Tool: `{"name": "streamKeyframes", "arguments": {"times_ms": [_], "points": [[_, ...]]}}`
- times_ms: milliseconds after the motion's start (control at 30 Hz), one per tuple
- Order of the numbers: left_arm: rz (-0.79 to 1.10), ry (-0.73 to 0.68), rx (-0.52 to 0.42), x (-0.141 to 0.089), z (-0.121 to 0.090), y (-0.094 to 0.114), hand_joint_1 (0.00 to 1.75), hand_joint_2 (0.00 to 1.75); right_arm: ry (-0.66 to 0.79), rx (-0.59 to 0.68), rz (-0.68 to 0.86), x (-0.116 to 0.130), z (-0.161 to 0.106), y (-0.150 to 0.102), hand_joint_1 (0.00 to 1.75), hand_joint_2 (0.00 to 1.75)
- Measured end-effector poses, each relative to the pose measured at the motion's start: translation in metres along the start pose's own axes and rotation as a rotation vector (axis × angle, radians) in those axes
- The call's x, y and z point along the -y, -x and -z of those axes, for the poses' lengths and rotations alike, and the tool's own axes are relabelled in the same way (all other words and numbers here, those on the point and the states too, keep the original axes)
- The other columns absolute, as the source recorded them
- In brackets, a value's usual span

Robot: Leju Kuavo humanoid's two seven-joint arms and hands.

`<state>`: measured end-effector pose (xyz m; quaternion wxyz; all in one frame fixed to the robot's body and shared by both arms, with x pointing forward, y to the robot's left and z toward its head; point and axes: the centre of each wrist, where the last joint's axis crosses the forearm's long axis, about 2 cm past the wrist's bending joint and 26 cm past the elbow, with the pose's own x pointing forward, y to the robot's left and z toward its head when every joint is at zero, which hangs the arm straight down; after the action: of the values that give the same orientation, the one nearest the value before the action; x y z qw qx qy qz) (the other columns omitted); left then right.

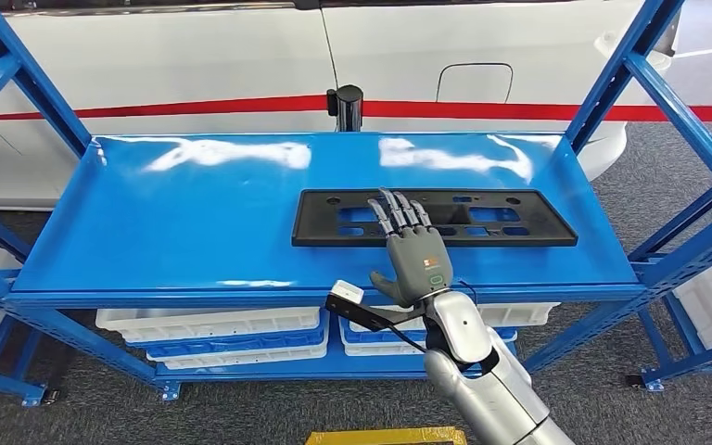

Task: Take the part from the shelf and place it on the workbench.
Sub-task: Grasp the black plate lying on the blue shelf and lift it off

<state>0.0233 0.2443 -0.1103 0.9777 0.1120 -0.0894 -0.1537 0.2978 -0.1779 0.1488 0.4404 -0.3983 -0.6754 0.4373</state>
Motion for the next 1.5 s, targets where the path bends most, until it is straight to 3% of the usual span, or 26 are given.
{"name": "streamKeyframes", "arguments": {"times_ms": [433,467,567,600,633,1500], "points": [[0.006,-0.003,-0.015,0.000,0.000,0.000,0.00,0.00,-0.078,-0.142,-0.188,-0.017,0.003,0.024,0.00,1.75],[0.006,-0.003,-0.014,0.000,0.000,0.000,0.00,0.00,-0.080,-0.151,-0.195,-0.017,0.004,0.026,0.12,1.75],[0.006,-0.003,-0.014,0.000,0.000,0.000,0.00,0.00,-0.083,-0.169,-0.204,-0.016,0.006,0.030,1.39,1.75],[0.006,-0.003,-0.014,0.000,0.000,0.000,0.00,0.00,-0.084,-0.173,-0.207,-0.017,0.005,0.032,1.70,1.75],[0.006,-0.002,-0.014,0.000,0.000,0.000,0.00,0.00,-0.087,-0.178,-0.209,-0.017,0.005,0.033,1.75,1.75],[-0.007,0.001,-0.003,0.002,-0.001,0.001,0.00,0.00,-0.104,-0.286,-0.169,-0.023,-0.003,0.046,1.75,1.75]]}}
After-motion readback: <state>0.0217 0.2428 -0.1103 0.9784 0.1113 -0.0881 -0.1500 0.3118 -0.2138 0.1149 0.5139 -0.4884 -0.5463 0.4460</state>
